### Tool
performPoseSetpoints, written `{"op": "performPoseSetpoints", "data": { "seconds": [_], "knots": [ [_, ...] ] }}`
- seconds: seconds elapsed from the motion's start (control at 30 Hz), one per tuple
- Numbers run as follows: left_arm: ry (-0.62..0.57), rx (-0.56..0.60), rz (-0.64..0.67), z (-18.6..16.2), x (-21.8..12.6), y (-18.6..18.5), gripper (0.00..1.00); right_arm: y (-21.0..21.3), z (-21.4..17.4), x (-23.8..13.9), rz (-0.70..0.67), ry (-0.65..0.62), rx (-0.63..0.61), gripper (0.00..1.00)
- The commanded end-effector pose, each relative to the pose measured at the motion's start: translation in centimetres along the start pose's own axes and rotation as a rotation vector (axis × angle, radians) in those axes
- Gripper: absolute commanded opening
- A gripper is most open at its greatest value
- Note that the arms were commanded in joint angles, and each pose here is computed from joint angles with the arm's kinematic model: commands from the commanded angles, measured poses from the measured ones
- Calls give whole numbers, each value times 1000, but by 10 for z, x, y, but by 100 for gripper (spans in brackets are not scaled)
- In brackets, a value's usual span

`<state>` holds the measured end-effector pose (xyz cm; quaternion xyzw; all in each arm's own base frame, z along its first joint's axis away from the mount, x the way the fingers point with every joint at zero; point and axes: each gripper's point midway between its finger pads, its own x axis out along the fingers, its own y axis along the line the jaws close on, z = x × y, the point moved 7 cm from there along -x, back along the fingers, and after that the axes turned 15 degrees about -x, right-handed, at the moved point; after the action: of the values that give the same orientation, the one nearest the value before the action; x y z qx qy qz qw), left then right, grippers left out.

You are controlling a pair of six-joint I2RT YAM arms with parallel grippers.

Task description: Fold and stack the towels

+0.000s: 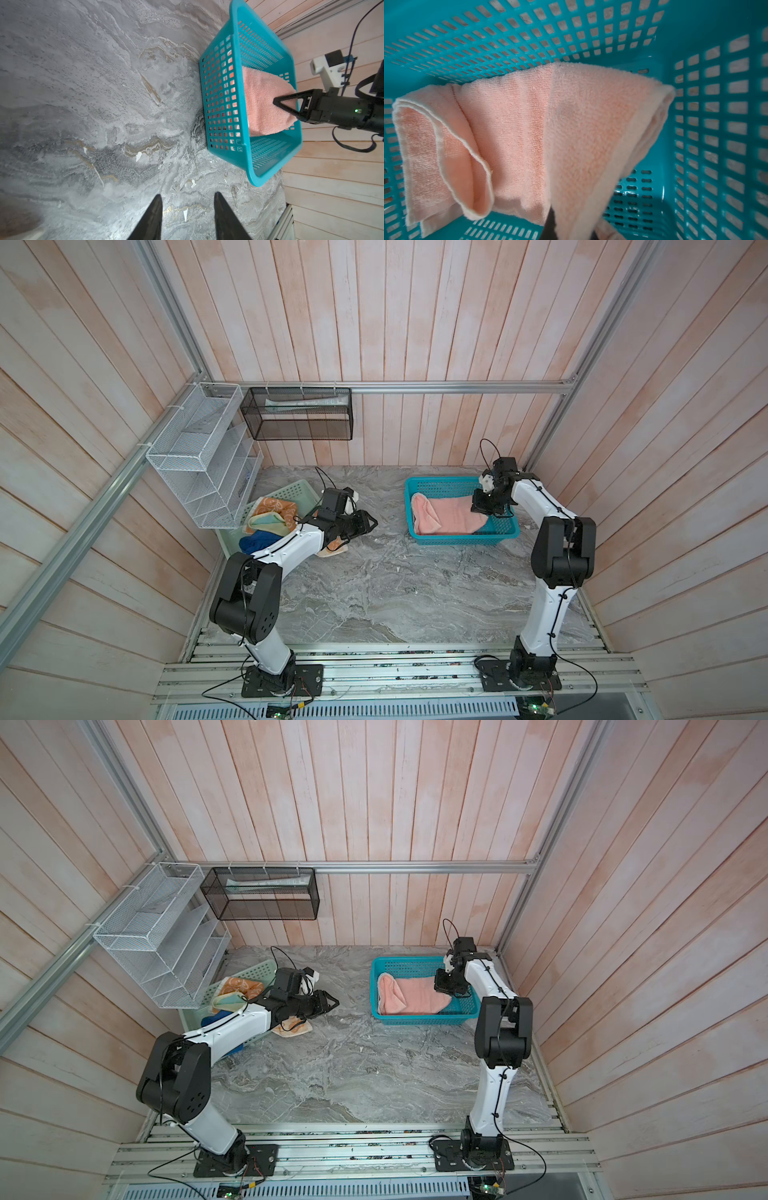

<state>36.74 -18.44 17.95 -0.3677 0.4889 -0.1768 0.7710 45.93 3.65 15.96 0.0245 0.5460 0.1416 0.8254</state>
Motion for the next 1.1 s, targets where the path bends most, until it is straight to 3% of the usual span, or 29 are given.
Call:
{"op": "performPoseSetpoints", "data": {
  "seconds": [0.0, 0.3, 0.33, 0.43, 0.5, 0.57, 0.77, 1.07],
  "knots": [
    [13, 13, -6, 1, 5, 4, 43, -8, 9, -3, -62, -9, -46, 0],
    [2, 37, 0, 10, 5, -5, 43, -33, 2, -12, -178, 40, -47, 0],
    [0, 40, 2, 11, 5, -6, 43, -35, -1, -13, -186, 45, -37, 5],
    [-11, 50, 12, 14, 2, -8, 43, -37, -2, -22, -214, 45, -18, 44],
    [-26, 60, 23, 16, -1, -10, 43, -35, 1, -34, -230, 24, -7, 53],
    [-39, 72, 31, 18, -4, -12, 43, -31, 6, -50, -247, -15, -1, 56],
    [-11, 69, 18, 19, 5, -13, 43, -3, 18, -63, -210, -90, -36, 54],
    [130, 70, -21, -4, 70, -28, 42, 44, 11, 20, 17, -13, -99, 24]
  ]
}}
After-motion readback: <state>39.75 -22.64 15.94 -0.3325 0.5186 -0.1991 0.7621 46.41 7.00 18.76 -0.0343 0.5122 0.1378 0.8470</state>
